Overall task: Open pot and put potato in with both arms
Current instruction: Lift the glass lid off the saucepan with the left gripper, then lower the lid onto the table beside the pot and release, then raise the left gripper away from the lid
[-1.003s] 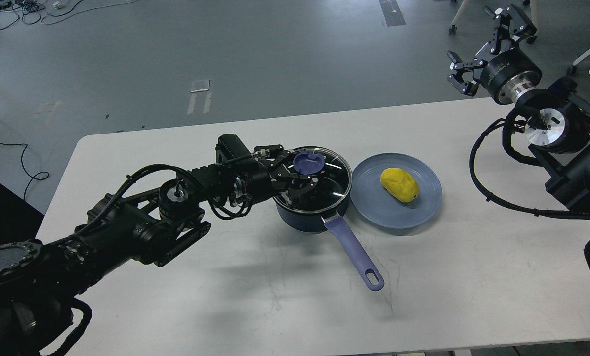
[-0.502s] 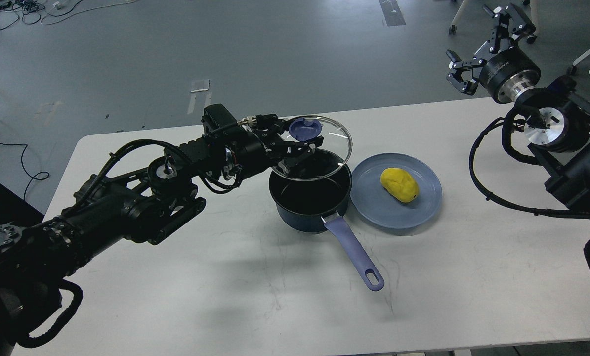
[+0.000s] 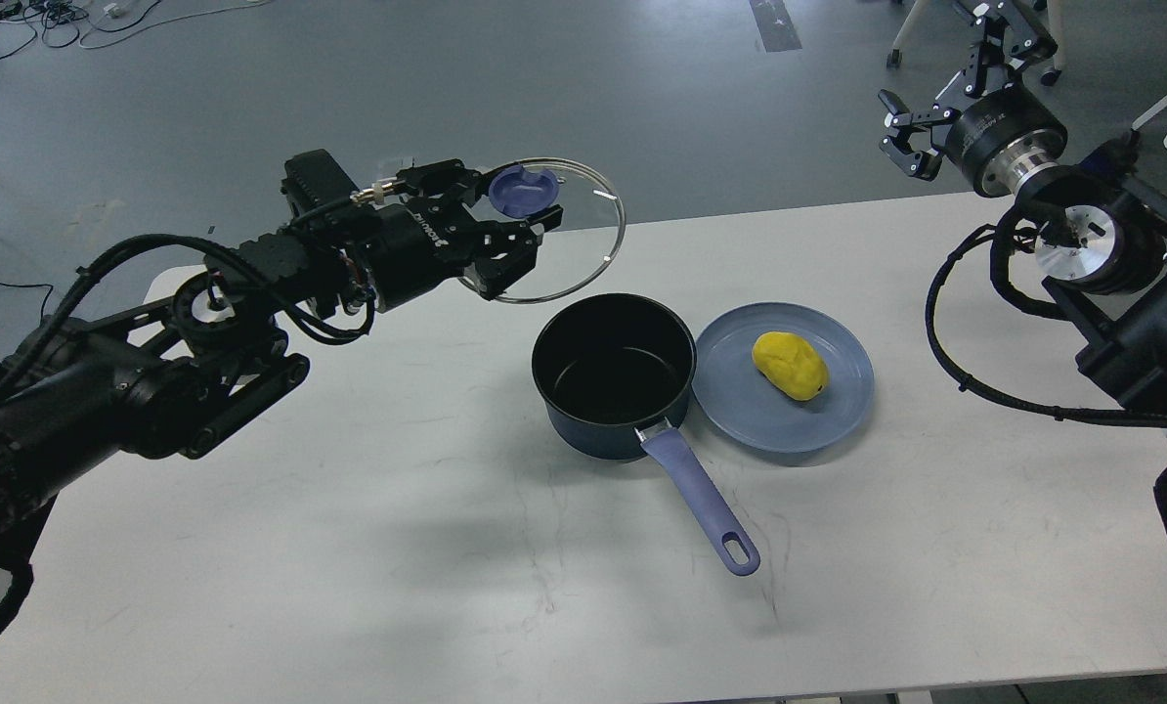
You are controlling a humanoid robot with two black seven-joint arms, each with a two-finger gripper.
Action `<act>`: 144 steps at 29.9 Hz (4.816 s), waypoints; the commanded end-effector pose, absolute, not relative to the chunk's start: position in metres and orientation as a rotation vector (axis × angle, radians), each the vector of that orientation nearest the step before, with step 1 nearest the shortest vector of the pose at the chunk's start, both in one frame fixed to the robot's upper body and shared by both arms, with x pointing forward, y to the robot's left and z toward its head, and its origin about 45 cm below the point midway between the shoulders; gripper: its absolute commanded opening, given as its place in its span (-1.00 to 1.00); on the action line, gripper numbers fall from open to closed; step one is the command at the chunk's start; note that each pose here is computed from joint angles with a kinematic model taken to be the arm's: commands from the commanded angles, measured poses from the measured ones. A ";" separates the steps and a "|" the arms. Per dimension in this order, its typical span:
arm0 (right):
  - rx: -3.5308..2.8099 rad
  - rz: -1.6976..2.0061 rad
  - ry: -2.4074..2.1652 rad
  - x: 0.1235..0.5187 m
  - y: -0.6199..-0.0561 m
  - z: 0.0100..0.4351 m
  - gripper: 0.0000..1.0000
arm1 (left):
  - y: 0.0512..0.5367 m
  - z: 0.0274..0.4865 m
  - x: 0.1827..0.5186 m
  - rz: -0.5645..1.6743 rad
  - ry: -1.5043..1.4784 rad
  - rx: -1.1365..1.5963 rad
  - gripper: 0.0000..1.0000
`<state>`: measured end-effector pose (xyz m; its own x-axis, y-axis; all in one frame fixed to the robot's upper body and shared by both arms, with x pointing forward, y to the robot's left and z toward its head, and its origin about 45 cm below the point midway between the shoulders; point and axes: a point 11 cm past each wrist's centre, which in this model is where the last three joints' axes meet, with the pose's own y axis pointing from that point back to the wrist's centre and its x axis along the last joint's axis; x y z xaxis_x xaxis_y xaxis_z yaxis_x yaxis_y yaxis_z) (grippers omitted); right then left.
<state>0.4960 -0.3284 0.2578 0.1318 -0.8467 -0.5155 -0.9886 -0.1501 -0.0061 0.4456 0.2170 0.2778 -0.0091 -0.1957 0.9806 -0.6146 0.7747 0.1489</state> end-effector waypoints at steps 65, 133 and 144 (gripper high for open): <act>-2.111 0.535 1.798 0.497 -0.333 0.262 1.00 | 0.350 0.111 0.336 0.522 -1.149 0.923 -0.05; -2.411 0.420 1.660 0.497 -0.278 0.280 1.00 | 0.266 0.280 0.473 1.062 0.091 -0.060 0.96; -2.906 -0.487 1.678 0.495 -0.294 0.347 1.00 | 0.284 0.287 0.469 1.037 0.141 -0.120 0.96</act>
